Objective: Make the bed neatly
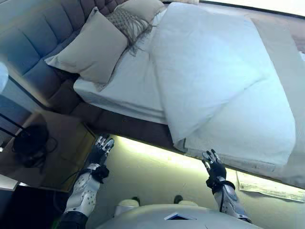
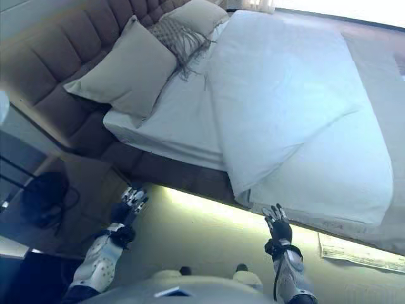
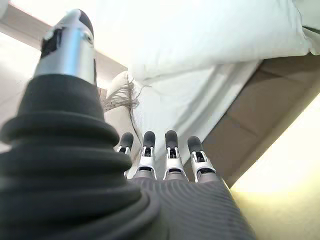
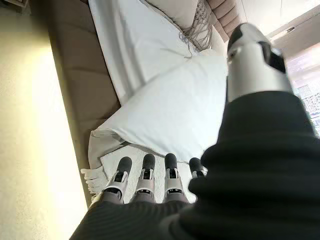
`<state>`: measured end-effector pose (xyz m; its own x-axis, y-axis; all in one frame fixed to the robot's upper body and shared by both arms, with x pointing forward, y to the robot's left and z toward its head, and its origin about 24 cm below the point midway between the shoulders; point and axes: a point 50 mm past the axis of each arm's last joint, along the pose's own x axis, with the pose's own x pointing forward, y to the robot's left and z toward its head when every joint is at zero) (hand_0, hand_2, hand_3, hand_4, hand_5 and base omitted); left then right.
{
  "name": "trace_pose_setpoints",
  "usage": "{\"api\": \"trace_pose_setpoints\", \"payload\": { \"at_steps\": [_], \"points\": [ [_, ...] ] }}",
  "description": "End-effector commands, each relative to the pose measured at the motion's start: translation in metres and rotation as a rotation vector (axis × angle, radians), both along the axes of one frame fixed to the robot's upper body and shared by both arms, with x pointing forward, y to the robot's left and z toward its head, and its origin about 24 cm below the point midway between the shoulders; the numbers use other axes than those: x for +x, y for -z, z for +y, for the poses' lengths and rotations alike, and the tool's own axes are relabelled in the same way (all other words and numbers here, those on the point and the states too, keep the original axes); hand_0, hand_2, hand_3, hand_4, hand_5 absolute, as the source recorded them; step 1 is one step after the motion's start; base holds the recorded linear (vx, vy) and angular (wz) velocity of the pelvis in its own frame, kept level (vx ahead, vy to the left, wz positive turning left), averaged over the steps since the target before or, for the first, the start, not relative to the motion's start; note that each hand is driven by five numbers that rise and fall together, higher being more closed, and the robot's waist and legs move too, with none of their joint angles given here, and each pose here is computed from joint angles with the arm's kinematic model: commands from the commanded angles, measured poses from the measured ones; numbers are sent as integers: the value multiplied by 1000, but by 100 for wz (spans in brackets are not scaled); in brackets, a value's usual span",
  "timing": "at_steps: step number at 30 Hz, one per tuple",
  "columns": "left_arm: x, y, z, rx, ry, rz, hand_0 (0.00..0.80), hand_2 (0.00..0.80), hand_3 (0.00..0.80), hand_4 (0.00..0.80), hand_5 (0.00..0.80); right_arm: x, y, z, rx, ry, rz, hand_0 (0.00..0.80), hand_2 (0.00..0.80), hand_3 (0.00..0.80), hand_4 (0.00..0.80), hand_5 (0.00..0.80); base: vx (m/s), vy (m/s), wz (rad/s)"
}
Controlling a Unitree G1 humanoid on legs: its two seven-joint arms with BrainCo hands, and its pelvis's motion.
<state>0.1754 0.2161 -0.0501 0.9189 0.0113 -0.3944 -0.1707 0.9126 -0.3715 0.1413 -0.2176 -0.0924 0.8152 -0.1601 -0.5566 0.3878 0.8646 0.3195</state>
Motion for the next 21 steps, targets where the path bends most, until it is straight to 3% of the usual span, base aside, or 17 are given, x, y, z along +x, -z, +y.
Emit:
{"api": "trace_pose_setpoints", "payload": {
  "at_steps": [1, 8, 21],
  "points": [
    [19, -22, 6, 80, 13, -133, 0, 0, 0, 0, 0, 24, -25, -2, -35, -40, -149, 0, 0, 0, 0, 0, 0, 0, 0],
    [17, -18, 11, 144, 4, -91, 0, 0, 0, 0, 0, 24, -25, 2, -27, -64, -140, 0, 0, 0, 0, 0, 9, 15, -4],
    [13, -15, 10, 98, 16, -100, 0, 0, 0, 0, 0, 24, -23, 2, -14, -45, -131, 0, 0, 0, 0, 0, -18, 58, 0]
  ]
}}
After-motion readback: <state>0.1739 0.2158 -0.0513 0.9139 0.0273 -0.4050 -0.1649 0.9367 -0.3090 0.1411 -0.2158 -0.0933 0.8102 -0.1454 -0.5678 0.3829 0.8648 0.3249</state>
